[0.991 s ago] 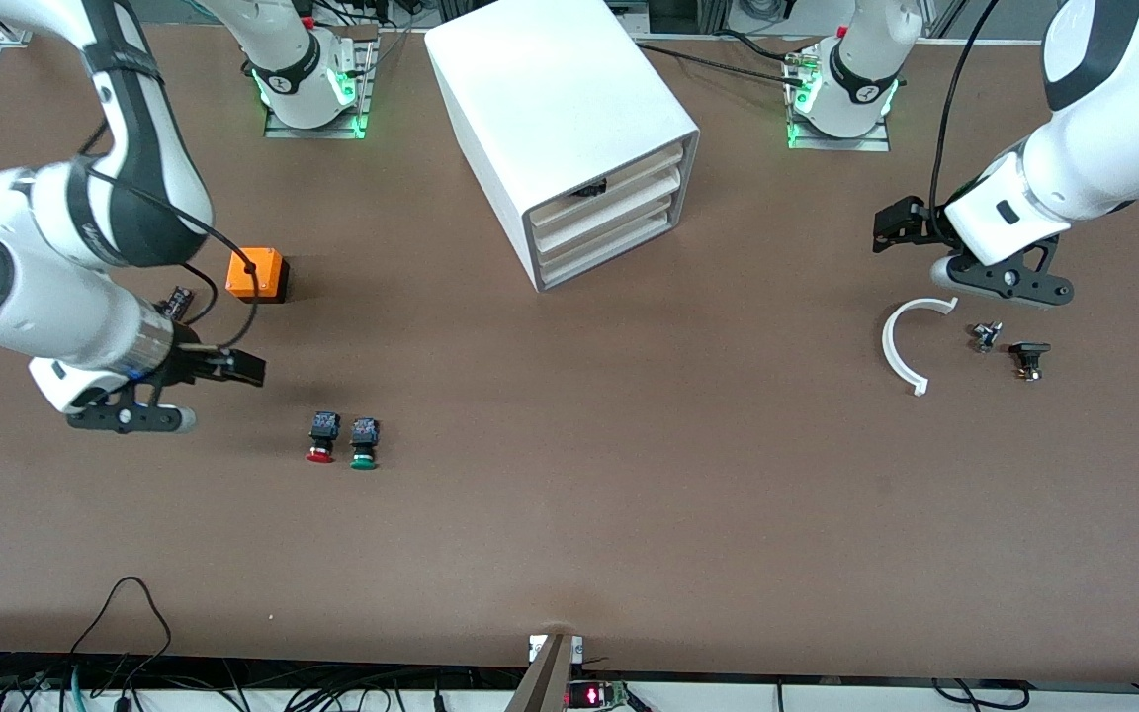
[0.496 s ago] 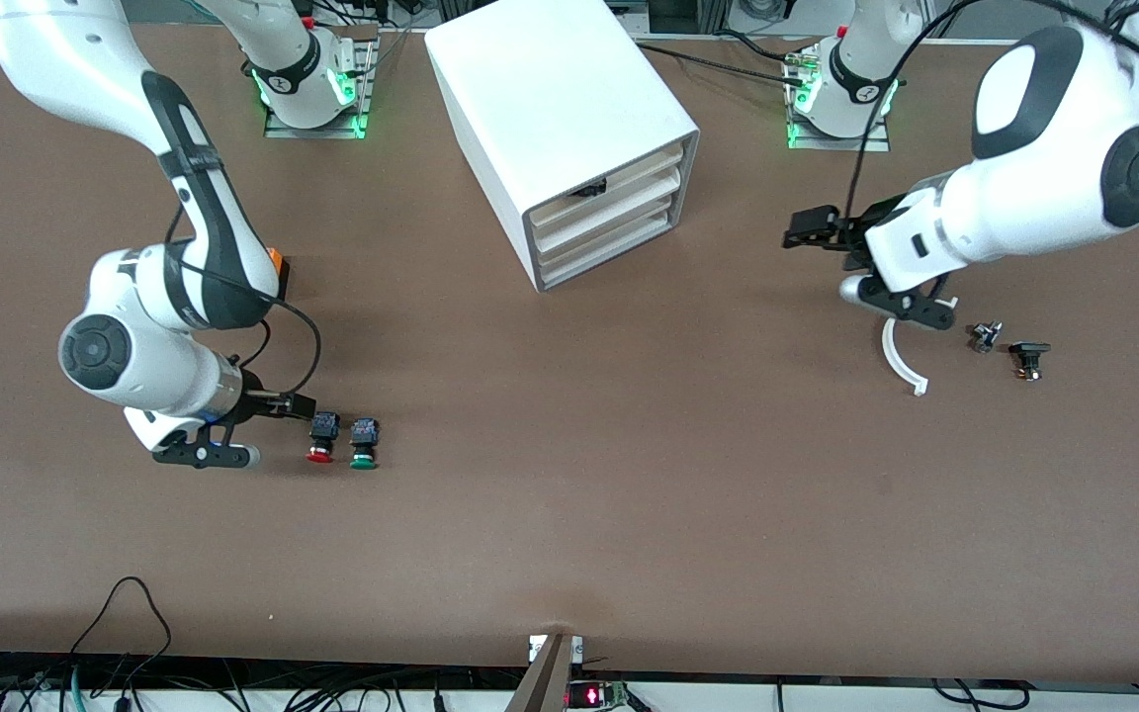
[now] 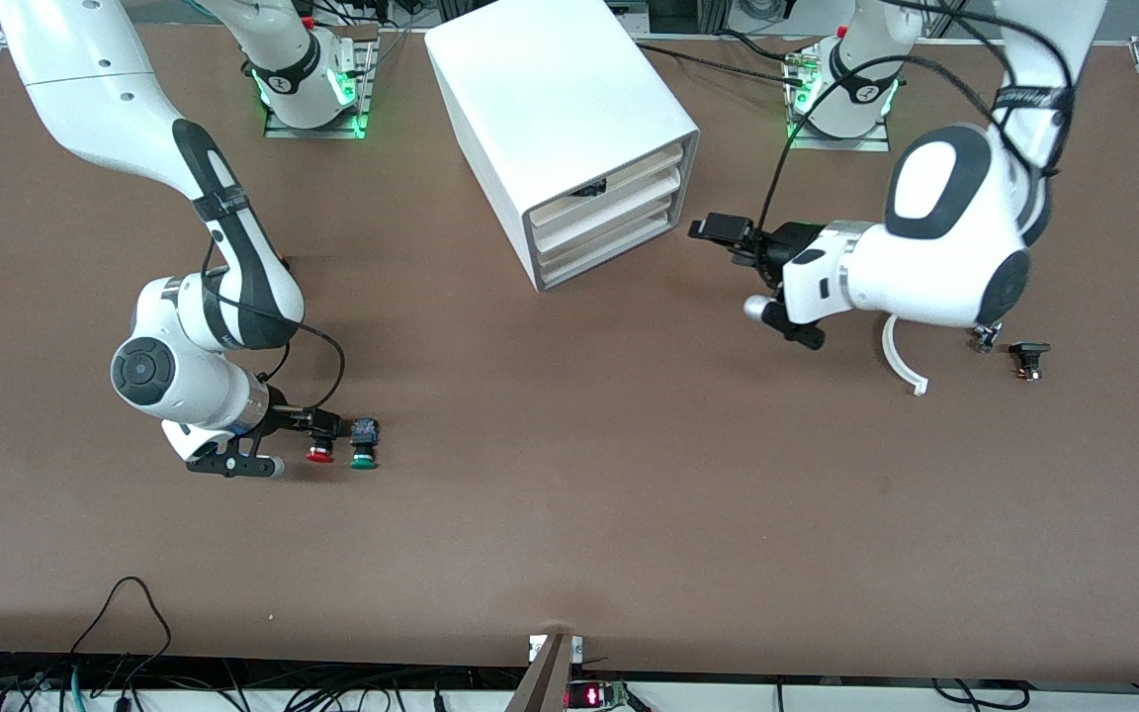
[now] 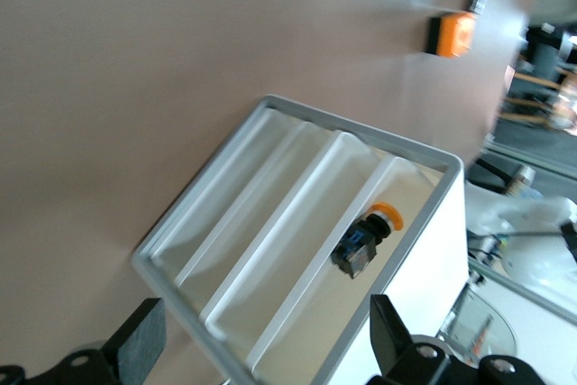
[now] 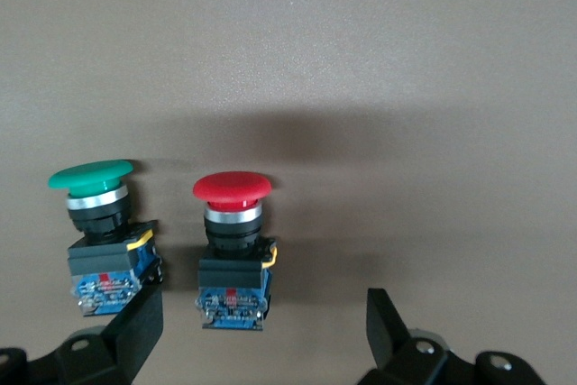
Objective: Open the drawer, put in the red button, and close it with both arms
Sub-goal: 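Grasp the red button with the right gripper while the left gripper grips the drawer, then pull the drawer open with the left gripper while the right gripper lifts the button, then carry the red button over the open drawer with the right gripper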
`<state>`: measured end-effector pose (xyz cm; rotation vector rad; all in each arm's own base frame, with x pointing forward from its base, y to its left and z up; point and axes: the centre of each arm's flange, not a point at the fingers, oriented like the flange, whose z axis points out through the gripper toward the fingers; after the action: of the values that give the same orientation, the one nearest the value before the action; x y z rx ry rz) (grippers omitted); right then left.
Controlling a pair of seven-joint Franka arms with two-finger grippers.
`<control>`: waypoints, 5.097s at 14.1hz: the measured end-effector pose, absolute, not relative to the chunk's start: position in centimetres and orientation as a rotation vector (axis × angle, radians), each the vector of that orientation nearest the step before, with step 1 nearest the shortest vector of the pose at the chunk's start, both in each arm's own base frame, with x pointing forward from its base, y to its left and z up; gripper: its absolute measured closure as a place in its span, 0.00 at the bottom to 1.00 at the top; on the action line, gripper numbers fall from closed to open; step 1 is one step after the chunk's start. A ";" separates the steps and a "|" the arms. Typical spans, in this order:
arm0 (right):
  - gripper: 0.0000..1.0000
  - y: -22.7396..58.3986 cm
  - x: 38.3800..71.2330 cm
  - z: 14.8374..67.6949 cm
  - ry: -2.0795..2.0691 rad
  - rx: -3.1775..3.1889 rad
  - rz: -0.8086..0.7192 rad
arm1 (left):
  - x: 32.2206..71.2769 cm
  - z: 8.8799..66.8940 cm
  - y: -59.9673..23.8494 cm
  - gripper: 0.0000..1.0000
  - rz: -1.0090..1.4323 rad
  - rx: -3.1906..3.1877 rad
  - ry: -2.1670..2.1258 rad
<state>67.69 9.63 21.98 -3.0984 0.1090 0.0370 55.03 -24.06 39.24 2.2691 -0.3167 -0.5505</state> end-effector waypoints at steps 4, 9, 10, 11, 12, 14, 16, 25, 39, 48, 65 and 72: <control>0.00 9.6 67.6 19.9 0.129 -3.091 0.032 | 52.4 31.3 -26.3 0.01 -0.457 2.091 -0.362; 0.00 9.7 67.2 18.0 0.171 -3.065 0.068 | 48.0 26.4 -26.3 0.06 -0.455 2.005 -0.458; 0.01 9.7 67.2 18.0 0.171 -3.065 0.067 | 47.2 25.5 -26.1 0.07 -0.447 1.979 -0.469; 0.04 9.8 67.2 18.0 0.170 -3.065 0.066 | 46.2 24.6 -25.9 0.07 -0.434 1.947 -0.474; 0.08 9.8 67.2 18.0 0.169 -3.065 0.066 | 45.1 23.6 -25.8 0.08 -0.420 1.915 -0.475; 0.32 9.9 67.2 18.0 0.168 -3.064 0.066 | 43.3 22.0 -25.5 0.19 -0.394 1.869 -0.484; 0.54 10.1 67.2 18.0 0.164 -3.064 0.066 | 42.2 21.2 -25.3 0.42 -0.379 1.846 -0.501; 0.59 11.1 68.1 20.5 0.177 -3.058 0.094 | 39.3 20.3 -27.2 0.49 -0.409 1.795 -0.467; 0.59 19.2 69.6 39.3 0.441 -3.038 0.107 | 46.6 21.6 -22.1 0.89 -0.321 1.901 -0.506; 0.59 26.9 67.9 44.0 0.737 -2.964 0.061 | 55.9 20.8 -15.5 0.79 -0.238 1.931 -0.498; 0.59 52.3 55.1 47.7 1.449 -2.493 0.033 | 63.8 45.0 -7.5 0.00 -0.514 2.710 -0.533; 0.59 57.5 53.5 38.6 1.650 -2.363 0.093 | 62.2 54.3 -4.9 0.00 -0.338 2.946 -0.514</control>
<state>53.51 57.49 38.56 -2.3626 1.6501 0.0934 62.23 -4.93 54.34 2.9464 -0.5138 -0.3376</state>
